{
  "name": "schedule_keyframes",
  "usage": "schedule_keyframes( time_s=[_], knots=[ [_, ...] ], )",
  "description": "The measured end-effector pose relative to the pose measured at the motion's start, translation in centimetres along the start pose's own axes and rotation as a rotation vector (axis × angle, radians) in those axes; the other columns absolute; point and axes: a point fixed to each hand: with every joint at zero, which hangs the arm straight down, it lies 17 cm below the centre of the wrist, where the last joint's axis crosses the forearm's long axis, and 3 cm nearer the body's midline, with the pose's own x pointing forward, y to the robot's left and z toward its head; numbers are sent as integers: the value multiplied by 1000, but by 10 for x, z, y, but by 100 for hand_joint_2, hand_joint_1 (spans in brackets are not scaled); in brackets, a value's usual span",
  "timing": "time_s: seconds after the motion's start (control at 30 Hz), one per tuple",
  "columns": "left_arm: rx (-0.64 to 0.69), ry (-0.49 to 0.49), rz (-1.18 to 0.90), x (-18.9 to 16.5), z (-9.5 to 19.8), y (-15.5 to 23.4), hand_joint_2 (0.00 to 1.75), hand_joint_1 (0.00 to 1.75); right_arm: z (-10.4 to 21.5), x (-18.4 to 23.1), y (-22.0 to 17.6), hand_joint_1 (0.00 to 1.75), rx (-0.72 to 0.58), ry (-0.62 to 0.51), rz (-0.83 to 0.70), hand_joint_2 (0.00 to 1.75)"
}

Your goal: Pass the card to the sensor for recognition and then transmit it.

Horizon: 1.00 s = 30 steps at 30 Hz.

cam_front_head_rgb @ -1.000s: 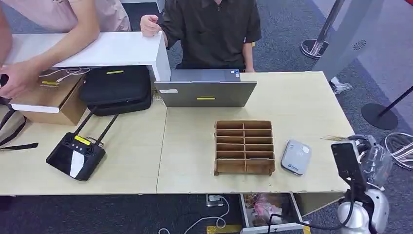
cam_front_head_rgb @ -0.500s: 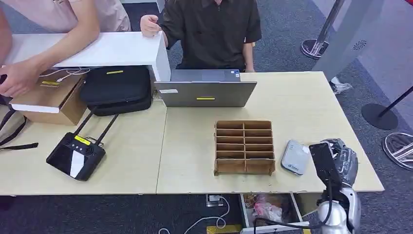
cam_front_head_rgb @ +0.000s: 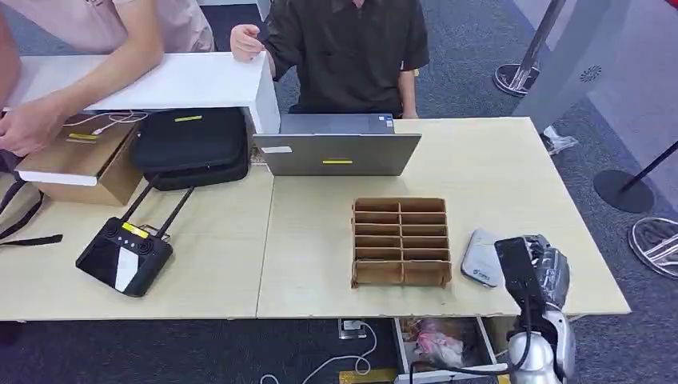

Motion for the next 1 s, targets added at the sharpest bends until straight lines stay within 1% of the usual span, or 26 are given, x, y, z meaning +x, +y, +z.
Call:
schedule_keyframes(
  time_s=[0.63, 1.0],
  knots=[
    [-6, -9, -18, 2, 0, -2, 0, 0, 12, -11, 28, 175, 56, 39, -32, 175],
    [-7, 1, -21, -1, 0, 0, 0, 0, 18, -12, 44, 175, 95, 41, -33, 175]
  ],
)
